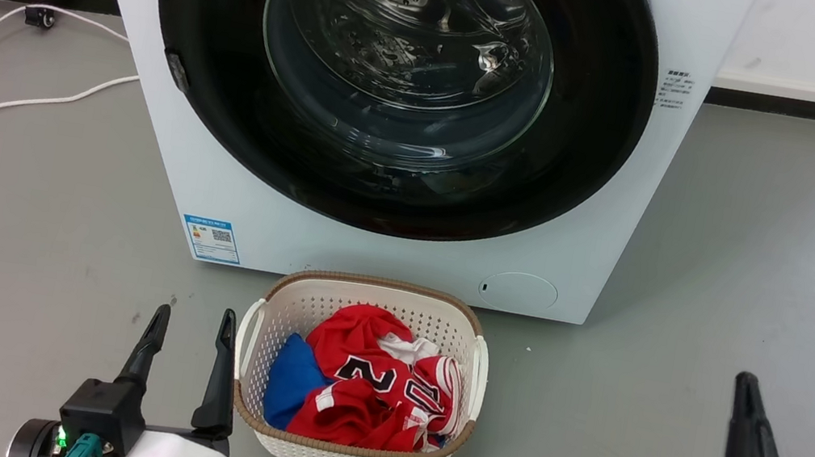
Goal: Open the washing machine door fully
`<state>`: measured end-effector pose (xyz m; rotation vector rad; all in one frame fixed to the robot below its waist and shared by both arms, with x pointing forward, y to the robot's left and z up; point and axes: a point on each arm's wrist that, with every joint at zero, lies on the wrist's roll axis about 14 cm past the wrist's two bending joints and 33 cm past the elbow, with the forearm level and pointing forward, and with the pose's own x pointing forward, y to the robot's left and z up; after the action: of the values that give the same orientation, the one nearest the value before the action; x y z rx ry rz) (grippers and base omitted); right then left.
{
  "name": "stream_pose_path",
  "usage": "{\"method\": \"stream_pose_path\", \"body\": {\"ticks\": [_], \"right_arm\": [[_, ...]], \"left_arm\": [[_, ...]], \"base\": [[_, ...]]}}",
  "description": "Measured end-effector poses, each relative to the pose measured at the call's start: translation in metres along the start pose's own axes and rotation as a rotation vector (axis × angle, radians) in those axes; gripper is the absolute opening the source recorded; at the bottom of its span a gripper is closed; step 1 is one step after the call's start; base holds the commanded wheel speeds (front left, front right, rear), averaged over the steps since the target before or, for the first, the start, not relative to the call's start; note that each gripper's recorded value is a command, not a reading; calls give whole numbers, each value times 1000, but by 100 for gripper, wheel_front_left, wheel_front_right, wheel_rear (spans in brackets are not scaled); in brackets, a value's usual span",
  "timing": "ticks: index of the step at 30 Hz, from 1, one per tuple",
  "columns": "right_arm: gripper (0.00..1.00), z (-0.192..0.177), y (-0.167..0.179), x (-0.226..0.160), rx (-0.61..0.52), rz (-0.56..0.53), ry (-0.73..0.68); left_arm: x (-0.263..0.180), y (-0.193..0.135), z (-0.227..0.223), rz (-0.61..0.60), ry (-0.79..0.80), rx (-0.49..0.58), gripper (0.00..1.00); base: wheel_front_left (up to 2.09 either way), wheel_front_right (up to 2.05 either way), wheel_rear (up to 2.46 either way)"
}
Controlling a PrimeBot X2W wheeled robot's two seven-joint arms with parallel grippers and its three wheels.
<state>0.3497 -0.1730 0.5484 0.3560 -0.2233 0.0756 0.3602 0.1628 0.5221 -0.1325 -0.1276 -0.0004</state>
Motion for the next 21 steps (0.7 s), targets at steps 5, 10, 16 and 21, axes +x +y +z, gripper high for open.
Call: {"method": "stream_pose_path", "body": {"ticks": [5, 10, 16, 21], "right_arm": [[0, -11, -25, -9, 460, -159, -15], [0, -26, -21, -7, 1082, -274, -51], [0, -16, -11, 0, 1274, -210, -21], [0, -7, -4, 1, 1304, -136, 24]], "left_arm": [[-1, -1, 0, -2, 1, -3, 100], [-1, -3, -2, -7, 6, -12, 100], [-2, -1, -2, -1, 8, -18, 100], [-3, 0, -2, 6, 7, -17, 100]], "base": [[0, 0, 0], [0, 0, 0], [0, 0, 0], [0, 0, 0]]}}
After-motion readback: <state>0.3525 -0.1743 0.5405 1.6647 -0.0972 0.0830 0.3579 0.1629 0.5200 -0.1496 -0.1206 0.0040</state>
